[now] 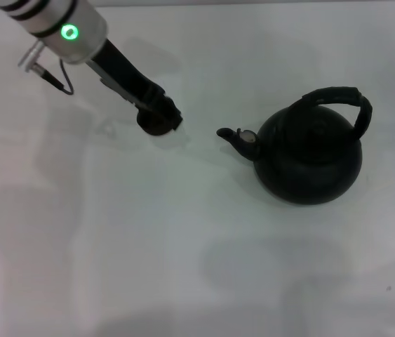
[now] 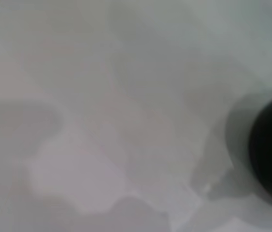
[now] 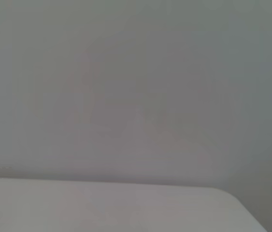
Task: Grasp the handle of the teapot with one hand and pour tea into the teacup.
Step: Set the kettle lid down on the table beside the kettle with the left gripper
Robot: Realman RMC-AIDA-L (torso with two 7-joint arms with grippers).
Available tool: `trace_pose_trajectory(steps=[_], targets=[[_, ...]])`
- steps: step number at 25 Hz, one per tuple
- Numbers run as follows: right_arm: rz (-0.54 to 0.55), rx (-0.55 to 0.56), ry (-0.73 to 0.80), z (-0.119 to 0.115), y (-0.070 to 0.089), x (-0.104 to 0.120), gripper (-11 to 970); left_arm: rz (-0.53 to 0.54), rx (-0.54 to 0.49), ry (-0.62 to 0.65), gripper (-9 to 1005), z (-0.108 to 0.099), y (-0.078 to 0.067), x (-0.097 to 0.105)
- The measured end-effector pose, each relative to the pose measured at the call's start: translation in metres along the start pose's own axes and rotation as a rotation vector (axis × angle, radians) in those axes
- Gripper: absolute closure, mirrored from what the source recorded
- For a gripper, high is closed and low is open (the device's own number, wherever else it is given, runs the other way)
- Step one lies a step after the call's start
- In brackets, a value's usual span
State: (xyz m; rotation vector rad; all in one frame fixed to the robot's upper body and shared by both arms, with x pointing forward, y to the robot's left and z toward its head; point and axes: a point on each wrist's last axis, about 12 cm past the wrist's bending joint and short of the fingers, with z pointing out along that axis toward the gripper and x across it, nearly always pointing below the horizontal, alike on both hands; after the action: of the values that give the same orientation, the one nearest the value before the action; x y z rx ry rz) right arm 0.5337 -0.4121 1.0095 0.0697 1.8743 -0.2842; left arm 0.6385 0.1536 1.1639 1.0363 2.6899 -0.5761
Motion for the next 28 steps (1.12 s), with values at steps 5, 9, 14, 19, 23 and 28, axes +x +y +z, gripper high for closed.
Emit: trace_pose_trajectory(steps=[5, 9, 14, 19, 23, 28], targets=[[0.005, -0.007, -0.020, -0.001, 0.002, -0.001, 115, 0.032, -0.021, 0.074, 295, 0.008, -0.011, -0.004], [0.008, -0.005, -0.022, -0.001, 0.001, -0.001, 115, 0.036, -0.042, 0.120, 295, 0.015, -0.012, 0.000], [0.005, -0.009, -0.031, -0.002, 0.001, -0.002, 115, 0.026, -0.047, 0.121, 296, 0.019, -0.010, 0.003], [0.004, -0.012, -0.040, -0.002, 0.001, -0.002, 114, 0.021, -0.078, 0.124, 296, 0.028, -0.007, 0.005], [0.003, -0.012, -0.041, -0.002, 0.001, -0.002, 115, 0.028, -0.118, 0.116, 296, 0.035, -0.005, 0.004], [0.004, -0.013, -0.041, -0.003, 0.001, -0.002, 115, 0.031, -0.128, 0.090, 295, 0.037, -0.005, 0.001]])
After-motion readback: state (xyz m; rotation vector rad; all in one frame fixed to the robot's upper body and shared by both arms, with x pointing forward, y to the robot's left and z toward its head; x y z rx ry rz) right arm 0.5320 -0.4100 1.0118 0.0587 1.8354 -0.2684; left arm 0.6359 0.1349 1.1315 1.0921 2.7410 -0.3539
